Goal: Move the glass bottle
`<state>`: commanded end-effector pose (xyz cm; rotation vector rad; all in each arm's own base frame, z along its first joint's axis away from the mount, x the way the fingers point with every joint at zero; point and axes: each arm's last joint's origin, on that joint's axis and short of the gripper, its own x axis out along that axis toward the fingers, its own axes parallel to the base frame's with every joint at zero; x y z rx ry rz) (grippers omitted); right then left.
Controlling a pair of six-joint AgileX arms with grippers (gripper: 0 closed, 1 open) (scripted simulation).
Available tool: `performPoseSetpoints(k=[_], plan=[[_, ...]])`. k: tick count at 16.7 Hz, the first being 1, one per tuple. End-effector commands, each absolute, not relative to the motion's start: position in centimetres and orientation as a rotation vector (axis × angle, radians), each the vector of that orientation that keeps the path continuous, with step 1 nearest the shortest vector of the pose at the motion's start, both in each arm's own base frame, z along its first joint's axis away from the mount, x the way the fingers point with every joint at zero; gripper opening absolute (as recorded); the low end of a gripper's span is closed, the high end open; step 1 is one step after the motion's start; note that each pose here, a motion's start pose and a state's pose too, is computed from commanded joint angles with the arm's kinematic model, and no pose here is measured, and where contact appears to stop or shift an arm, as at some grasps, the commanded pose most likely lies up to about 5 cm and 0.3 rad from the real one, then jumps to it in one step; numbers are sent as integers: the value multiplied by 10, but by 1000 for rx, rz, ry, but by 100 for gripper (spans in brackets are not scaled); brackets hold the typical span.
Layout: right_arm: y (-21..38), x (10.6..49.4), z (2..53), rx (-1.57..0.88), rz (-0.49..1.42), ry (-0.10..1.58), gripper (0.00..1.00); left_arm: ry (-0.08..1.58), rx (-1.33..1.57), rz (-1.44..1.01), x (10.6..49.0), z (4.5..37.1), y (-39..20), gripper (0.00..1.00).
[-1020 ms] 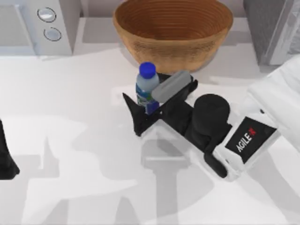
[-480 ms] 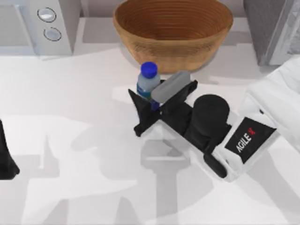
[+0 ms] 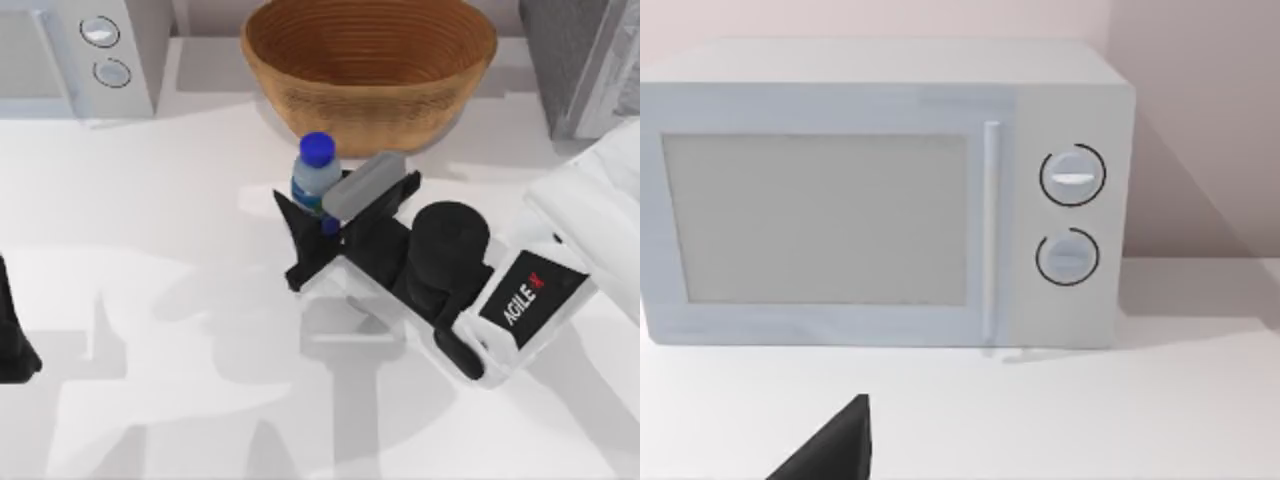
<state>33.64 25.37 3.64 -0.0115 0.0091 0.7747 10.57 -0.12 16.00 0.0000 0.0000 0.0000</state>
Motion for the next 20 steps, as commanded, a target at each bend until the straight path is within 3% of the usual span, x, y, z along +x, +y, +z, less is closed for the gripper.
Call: performPoseSetpoints(k=[6, 12, 16, 20], plan=[[228, 346, 38, -10, 773, 4, 0, 0, 0, 0, 106, 160, -1, 100], [83, 366, 48, -10, 771, 3, 0, 0, 0, 0, 106, 160, -1, 100], [-26, 338, 61, -12, 769, 4, 0, 0, 0, 0, 106, 160, -1, 100], [-79, 300, 73, -15, 767, 3, 0, 0, 0, 0, 106, 160, -1, 100]])
